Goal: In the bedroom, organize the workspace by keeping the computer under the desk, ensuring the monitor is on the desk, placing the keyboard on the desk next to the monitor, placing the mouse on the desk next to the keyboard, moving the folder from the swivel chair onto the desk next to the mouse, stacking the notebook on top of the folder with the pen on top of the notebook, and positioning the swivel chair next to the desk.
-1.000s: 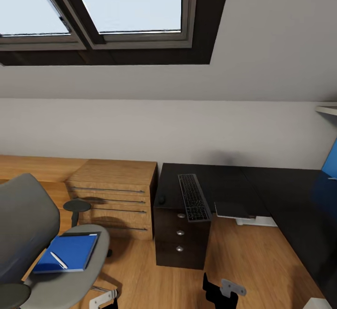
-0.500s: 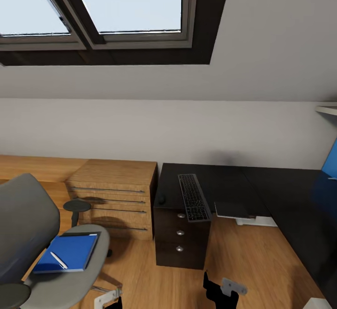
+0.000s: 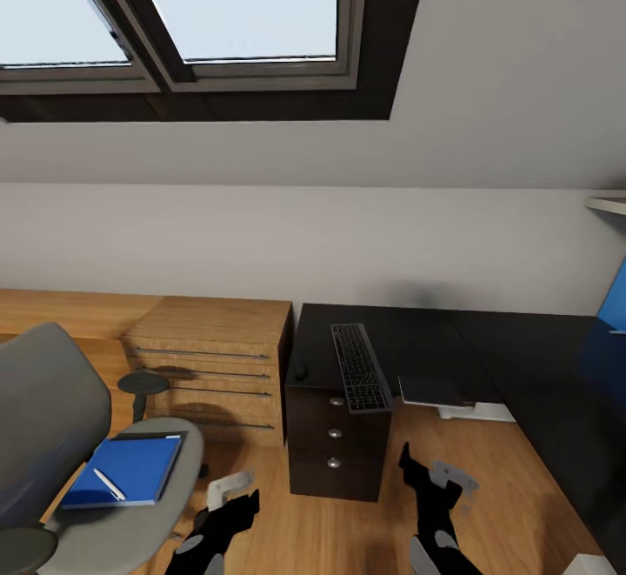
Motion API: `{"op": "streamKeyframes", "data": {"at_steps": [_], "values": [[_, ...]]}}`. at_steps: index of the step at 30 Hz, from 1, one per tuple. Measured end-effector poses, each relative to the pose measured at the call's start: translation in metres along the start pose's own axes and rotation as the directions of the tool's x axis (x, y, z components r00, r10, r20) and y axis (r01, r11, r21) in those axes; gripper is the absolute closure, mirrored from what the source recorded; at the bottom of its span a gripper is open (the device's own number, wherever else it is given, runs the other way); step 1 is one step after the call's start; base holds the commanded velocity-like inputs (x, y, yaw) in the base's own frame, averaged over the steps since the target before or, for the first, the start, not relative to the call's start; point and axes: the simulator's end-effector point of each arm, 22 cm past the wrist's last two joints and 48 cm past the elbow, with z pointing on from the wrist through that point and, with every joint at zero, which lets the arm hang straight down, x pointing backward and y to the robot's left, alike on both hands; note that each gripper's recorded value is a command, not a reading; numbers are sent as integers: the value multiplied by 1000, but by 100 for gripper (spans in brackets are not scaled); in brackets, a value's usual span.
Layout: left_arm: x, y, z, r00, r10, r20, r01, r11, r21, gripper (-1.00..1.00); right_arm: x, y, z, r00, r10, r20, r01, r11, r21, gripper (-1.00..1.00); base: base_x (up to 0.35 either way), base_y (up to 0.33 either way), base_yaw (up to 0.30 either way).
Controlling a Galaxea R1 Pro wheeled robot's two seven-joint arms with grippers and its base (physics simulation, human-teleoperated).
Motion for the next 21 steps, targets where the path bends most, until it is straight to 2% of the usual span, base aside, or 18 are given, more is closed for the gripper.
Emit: {"op": "streamKeyframes", "data": {"at_steps": [2,4,7,9,10,11,15,19,20,21], "values": [[-7,-9,-4,1000,8,-13,-7,1000,18,-100,-22,1,9,1000,9,16,-9,1000,23,-100,0,0,0],[-21,-28,-14,1000,13,-26,-12,999,49,-100,-60,9,24,1000,12,3,-12,999,43,-100,0,0,0],[-37,-43,-22,1000,6,-12,-5,998,66,-100,-89,15,26,1000,7,-26,-6,999,37,-100,0,0,0],[-54,-53,-31,1000,-4,9,3,997,71,-100,-117,21,20,998,-1,-60,2,1000,19,-100,0,0,0],[-84,-65,-48,999,-4,35,1,997,81,-100,-112,19,3,977,-58,-207,59,998,-1,-100,0,0,0],[-96,-70,-54,999,-3,49,-1,996,90,-100,-172,29,-7,992,-41,-116,39,999,-25,-100,0,0,0],[-128,-84,-80,998,14,65,-22,991,130,-100,-200,30,-24,991,-47,-123,42,998,-45,-100,0,0,0],[-131,-90,-86,999,1,49,-9,987,159,-100,-203,33,-29,991,-38,-129,32,998,-55,-100,0,0,0],[-130,-91,-86,999,-5,41,-2,986,168,-100,-203,35,-29,991,-32,-130,24,998,-60,-100,0,0,0],[-101,-90,-74,998,-22,-52,32,982,185,-100,-189,43,-28,986,17,-166,-31,996,-83,-100,0,0,0]]}}
